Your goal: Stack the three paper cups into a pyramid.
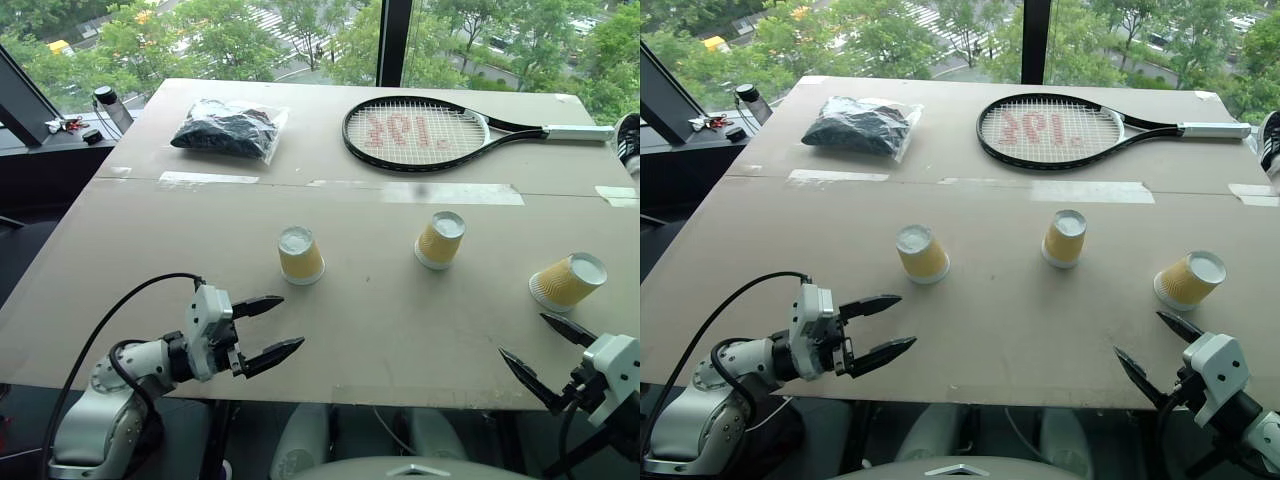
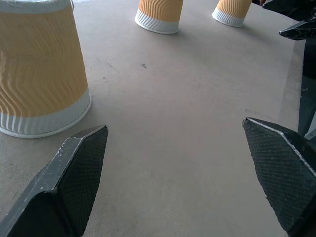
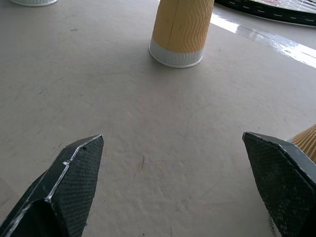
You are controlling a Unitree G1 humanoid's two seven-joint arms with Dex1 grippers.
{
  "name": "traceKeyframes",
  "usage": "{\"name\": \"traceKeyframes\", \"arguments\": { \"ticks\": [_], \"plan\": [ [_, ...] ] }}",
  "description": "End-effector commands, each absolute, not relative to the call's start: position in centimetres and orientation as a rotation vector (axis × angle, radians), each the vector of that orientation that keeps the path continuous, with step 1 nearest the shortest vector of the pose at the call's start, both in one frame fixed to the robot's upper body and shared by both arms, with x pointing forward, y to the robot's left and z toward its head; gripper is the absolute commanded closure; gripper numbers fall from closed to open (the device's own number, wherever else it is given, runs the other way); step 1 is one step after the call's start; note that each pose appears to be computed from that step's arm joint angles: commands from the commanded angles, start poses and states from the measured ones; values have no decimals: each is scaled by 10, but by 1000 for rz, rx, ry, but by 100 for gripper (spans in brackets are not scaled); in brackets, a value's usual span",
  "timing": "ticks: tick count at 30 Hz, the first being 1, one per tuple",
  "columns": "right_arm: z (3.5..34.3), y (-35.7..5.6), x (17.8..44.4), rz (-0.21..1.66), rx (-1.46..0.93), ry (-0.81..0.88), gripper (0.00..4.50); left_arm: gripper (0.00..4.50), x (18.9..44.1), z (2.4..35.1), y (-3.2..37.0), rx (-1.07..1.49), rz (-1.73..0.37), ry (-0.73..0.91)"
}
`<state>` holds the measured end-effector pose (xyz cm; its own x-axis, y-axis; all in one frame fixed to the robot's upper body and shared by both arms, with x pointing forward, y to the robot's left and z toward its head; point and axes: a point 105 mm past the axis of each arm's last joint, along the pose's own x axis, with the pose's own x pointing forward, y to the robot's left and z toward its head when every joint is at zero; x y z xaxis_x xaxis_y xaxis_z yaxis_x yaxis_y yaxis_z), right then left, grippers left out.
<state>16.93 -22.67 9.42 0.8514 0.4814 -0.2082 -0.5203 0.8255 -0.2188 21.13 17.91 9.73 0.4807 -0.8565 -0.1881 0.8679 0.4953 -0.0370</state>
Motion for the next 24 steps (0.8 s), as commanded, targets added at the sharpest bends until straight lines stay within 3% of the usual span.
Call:
{"name": "traceKeyframes", "arguments": {
  "ticks": [1,11,18,24],
  "plan": [
    [107,-219,172,555,-280,91,5,0,215,105,182,70,-1036,149],
    [122,-186,178,673,-246,-15,5,0,250,118,225,48,-746,87],
    [138,-156,163,889,-202,-52,5,0,268,132,209,115,-844,98],
    [142,-146,154,955,-188,-42,5,0,295,136,191,156,-921,99]
  ]
}}
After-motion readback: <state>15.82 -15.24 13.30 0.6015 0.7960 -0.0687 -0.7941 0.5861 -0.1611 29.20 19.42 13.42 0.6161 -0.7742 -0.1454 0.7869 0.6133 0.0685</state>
